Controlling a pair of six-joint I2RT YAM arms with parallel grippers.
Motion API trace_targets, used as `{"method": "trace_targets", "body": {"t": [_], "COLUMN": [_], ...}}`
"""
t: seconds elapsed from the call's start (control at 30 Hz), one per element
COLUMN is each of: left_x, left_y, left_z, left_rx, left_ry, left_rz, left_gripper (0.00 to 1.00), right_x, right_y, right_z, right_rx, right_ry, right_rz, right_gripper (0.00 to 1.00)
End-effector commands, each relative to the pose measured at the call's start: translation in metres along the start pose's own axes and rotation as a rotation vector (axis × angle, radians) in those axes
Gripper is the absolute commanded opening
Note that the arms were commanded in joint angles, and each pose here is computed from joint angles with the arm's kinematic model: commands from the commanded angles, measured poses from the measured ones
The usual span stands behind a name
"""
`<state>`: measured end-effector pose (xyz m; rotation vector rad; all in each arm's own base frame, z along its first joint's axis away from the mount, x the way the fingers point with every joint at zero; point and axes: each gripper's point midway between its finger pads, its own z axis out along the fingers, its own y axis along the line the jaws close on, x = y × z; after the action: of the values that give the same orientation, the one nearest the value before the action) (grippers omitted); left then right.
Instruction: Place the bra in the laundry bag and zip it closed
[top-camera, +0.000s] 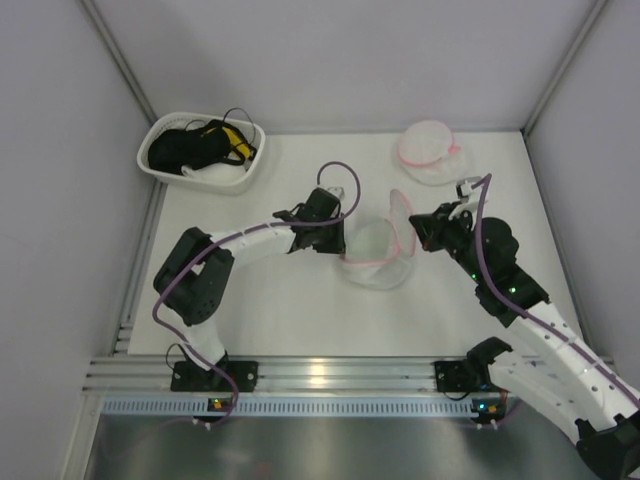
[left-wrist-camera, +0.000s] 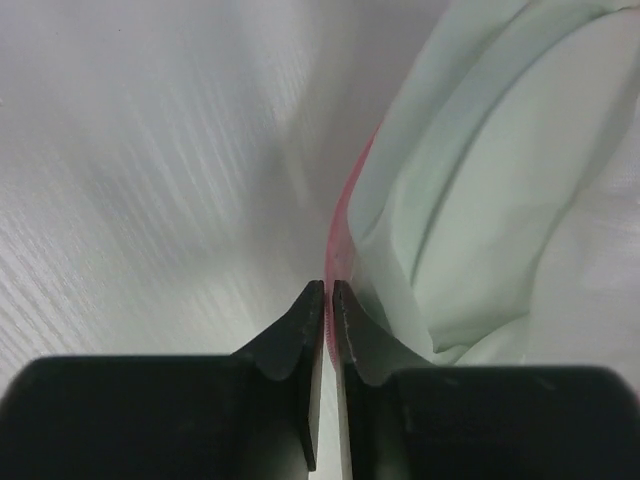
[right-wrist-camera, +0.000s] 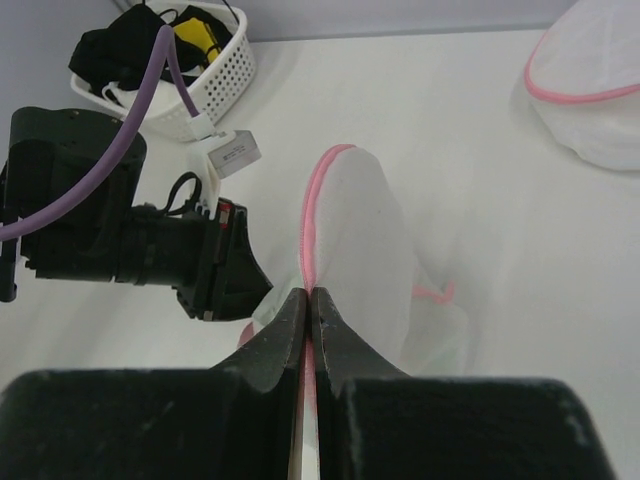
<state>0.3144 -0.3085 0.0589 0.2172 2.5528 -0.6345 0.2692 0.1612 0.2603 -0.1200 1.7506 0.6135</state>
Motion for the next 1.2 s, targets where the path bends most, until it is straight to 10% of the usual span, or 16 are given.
{"method": "trace_targets", "body": {"t": [0.0,0.03,0.5,0.83,1.17], "left_x": [-0.026,-0.029,-0.093,-0.159,-0.144], "left_y": [-0.012,-0.012,-0.007,-0.026,-0.047], "left_z": [-0.006,-0.009,-0.096,-0.206,-0.179], "left_rx": [0.014,0.012,-0.098,-0.168,-0.043], "left_ry": [-0.091,-0.104,-0.409,-0.754,-0.683], "left_rz": [-0.009,-0.011,0.036,0.139,0.096], "left_gripper": [0.12,0.01,0.0,0.0,0.0], "right_x": [-0.012,-0.014,-0.028,-0.127,-0.103], "right_y": [-0.005,-0.008,-0.01,0.028,0.044], "right_z": [-0.001,-0.001,0.006,-0.007,0.012], "right_rx": [0.027,0.044,0.068,-0.016,-0.12], "right_ry": [-0.046,-0.052,-0.088,-0.279,-0.108], "right_rz": [-0.006,-0.004,-0.011,-0.084,-0.274], "right_gripper": [0.0,0.0,0.0,0.0,0.0]}}
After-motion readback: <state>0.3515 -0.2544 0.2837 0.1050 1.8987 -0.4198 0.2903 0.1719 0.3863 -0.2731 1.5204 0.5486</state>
